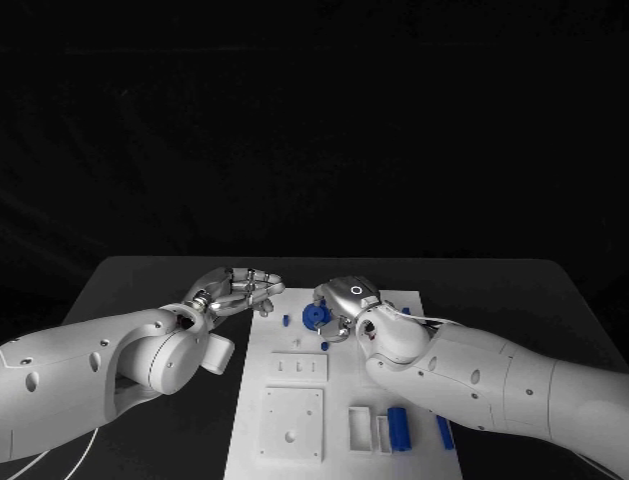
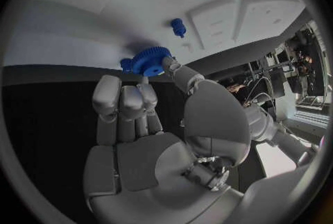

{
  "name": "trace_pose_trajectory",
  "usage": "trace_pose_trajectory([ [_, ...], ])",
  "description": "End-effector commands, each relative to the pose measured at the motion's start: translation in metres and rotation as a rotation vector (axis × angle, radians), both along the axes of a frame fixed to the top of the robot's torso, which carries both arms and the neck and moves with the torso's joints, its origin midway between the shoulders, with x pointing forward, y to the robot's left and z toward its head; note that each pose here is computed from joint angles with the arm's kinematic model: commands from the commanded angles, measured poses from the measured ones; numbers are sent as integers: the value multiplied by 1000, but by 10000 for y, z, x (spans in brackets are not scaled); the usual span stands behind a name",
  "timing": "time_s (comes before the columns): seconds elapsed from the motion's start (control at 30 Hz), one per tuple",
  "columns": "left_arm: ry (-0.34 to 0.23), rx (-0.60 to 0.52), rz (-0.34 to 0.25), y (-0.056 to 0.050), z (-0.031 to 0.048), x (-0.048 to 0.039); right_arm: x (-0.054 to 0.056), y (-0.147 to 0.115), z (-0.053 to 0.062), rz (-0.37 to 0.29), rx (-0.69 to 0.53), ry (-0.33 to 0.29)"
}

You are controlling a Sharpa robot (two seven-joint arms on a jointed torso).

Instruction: Assemble the parts on the task board

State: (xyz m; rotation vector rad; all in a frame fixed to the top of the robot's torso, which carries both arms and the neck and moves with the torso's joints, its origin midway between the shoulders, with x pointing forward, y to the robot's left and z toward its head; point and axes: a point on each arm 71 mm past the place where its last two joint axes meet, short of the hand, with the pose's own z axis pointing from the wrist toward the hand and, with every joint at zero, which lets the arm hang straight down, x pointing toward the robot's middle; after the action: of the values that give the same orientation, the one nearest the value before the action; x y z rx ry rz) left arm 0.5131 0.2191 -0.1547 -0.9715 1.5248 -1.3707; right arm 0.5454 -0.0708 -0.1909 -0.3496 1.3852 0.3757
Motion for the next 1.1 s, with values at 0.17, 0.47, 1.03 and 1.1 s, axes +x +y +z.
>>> trace_pose_trajectory([
  [0.17, -4, -6, -14, -35, 11, 3, 11, 21, -7, -5, 1, -7],
  [0.47, -3, -6, -17, -48, 11, 3, 65, 0, -51, -32, -16, 30],
  [1.03, -2, -4, -14, -36, 9, 8, 57, 18, -76, -27, 7, 52],
  [1.1, -2, -4, -14, -34, 9, 8, 58, 16, -78, -28, 10, 56],
])
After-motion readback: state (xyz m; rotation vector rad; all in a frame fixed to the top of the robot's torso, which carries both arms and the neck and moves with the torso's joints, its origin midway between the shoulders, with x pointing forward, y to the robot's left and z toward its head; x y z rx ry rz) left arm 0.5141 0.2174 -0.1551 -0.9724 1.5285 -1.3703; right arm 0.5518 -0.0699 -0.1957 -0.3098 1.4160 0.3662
